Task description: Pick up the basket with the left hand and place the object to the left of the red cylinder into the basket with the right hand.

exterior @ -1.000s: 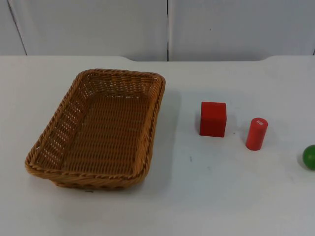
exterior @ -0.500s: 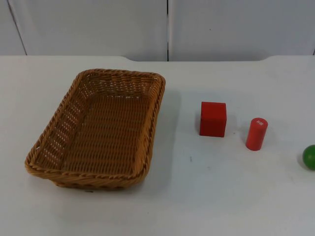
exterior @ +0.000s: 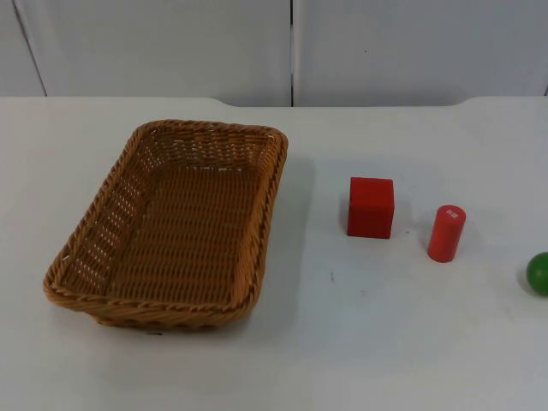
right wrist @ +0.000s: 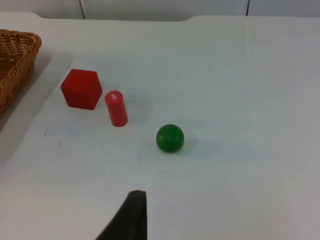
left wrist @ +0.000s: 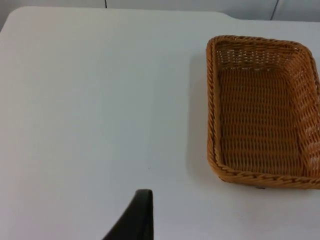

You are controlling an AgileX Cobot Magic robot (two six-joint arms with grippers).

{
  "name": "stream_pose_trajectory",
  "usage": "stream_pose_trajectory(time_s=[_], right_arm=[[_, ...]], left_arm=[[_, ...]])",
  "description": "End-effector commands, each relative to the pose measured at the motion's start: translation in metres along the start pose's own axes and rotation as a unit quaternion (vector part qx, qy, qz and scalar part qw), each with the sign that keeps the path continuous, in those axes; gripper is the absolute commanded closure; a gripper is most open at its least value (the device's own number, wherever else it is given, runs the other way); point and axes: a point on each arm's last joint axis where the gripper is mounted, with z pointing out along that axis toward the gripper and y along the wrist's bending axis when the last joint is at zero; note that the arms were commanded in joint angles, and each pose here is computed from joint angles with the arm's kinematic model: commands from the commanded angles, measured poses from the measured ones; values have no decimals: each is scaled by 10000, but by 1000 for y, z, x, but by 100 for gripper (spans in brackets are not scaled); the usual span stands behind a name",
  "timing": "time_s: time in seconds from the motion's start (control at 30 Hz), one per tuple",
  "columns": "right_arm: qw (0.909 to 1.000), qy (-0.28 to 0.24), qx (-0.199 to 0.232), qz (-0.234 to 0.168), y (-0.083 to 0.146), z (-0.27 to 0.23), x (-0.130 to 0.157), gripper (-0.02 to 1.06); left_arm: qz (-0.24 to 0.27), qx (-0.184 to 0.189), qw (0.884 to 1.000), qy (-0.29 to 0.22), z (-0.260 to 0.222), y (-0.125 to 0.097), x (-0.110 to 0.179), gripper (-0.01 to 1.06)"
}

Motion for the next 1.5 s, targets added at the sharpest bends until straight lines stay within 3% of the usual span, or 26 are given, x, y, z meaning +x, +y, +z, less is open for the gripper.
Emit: stream_pose_trajectory(time_s=[0.0, 0.43, 0.8, 0.97, 1.3, 1.47], right_arm=[[10000, -30, 43, 29, 0, 0, 0, -1], [10000, -29, 53, 18, 0, 0, 0, -1], [10000, -29, 53, 27, 0, 0, 0, -1], [10000, -29, 53, 27, 0, 0, 0, -1], [10000, -30, 53, 45, 0, 0, 0, -1], [10000, -29, 61, 40, 0, 0, 0, -1]], left_arm=[[-68, 85, 9999, -122, 2, -2, -6, 0], [-21, 556, 9983, -201, 22, -9, -25, 0], [86, 1096, 9939, 99, 59, -17, -43, 0], [156, 1207, 9920, 323, 79, -17, -48, 0], [160, 1078, 9916, 698, 119, -12, -52, 0], [115, 1261, 9890, 762, 136, -14, -54, 0]])
